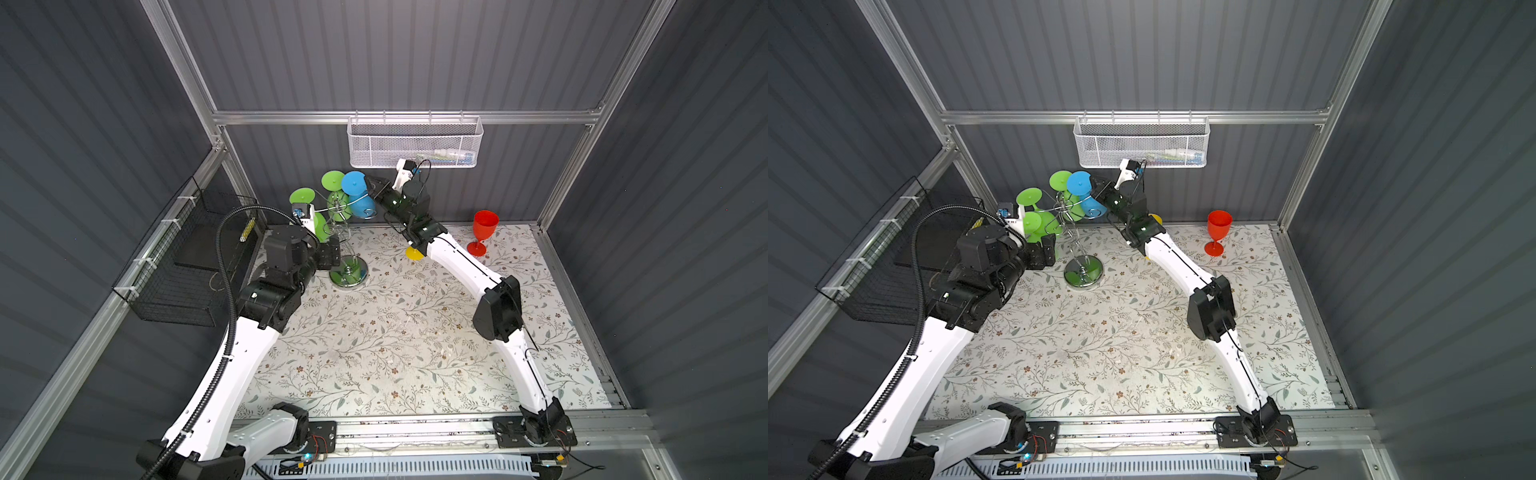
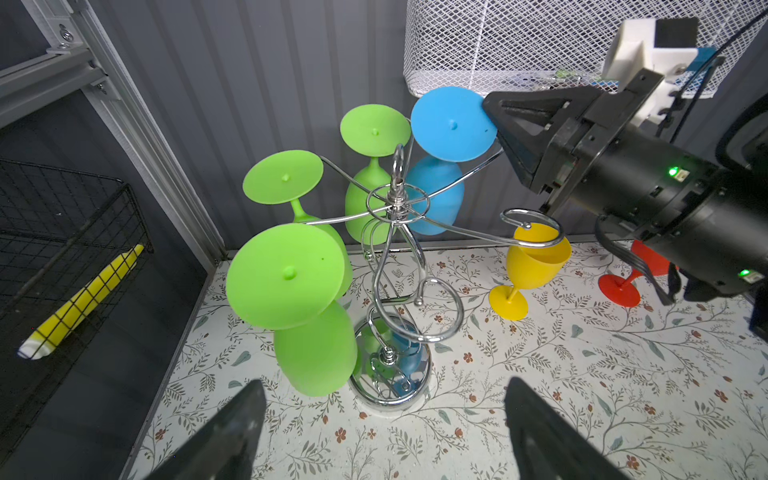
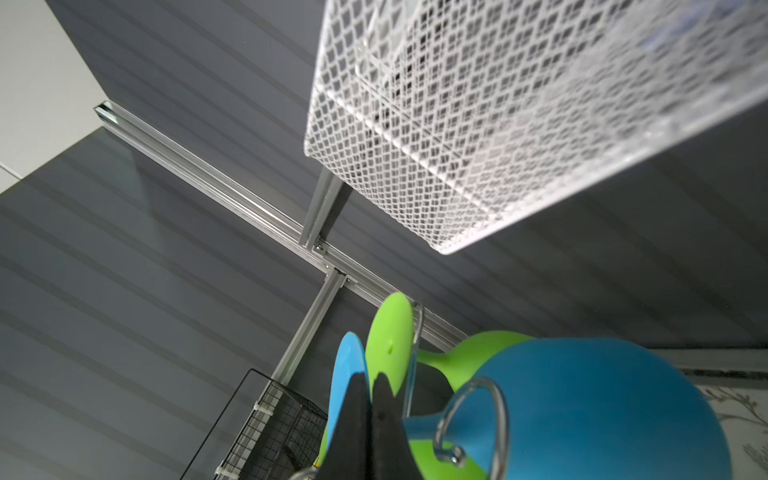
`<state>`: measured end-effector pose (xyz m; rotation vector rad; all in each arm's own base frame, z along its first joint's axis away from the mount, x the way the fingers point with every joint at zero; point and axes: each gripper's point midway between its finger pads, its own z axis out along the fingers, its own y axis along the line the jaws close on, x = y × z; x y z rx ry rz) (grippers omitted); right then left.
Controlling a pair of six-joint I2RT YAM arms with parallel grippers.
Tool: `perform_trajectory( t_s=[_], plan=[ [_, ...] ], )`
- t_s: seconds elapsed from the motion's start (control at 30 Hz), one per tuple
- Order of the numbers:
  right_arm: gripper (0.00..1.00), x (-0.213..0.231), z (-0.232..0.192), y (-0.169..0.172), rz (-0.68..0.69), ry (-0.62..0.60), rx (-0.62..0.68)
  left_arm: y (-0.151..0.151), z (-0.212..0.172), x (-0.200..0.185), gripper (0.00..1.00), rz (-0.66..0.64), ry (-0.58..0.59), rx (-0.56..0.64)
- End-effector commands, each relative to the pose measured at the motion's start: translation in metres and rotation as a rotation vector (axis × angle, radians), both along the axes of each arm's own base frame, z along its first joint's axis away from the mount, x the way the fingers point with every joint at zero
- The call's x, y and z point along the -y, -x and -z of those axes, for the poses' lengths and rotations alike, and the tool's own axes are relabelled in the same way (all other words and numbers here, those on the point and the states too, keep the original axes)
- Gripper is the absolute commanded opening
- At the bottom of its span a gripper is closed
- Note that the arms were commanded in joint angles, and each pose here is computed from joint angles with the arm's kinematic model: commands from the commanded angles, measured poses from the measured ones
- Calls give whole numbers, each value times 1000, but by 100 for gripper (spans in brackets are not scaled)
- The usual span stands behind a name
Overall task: Take the wine glass off the wine glass rack
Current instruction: 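Raise the blue glass up and away from the rack with the right gripper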
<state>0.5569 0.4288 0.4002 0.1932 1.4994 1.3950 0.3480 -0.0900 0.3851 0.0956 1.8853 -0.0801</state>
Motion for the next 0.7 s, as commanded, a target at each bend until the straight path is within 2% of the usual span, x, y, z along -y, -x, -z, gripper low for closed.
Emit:
perform_trajectory(
  t_s=[0.0, 0.67],
  plan=[
    [0, 14, -34, 2, 36, -43, 116, -5, 3, 1, 90, 2, 9, 1],
    [0, 62, -66, 4, 114, -21, 208, -9, 9, 3, 90, 3, 3, -16]
  ],
)
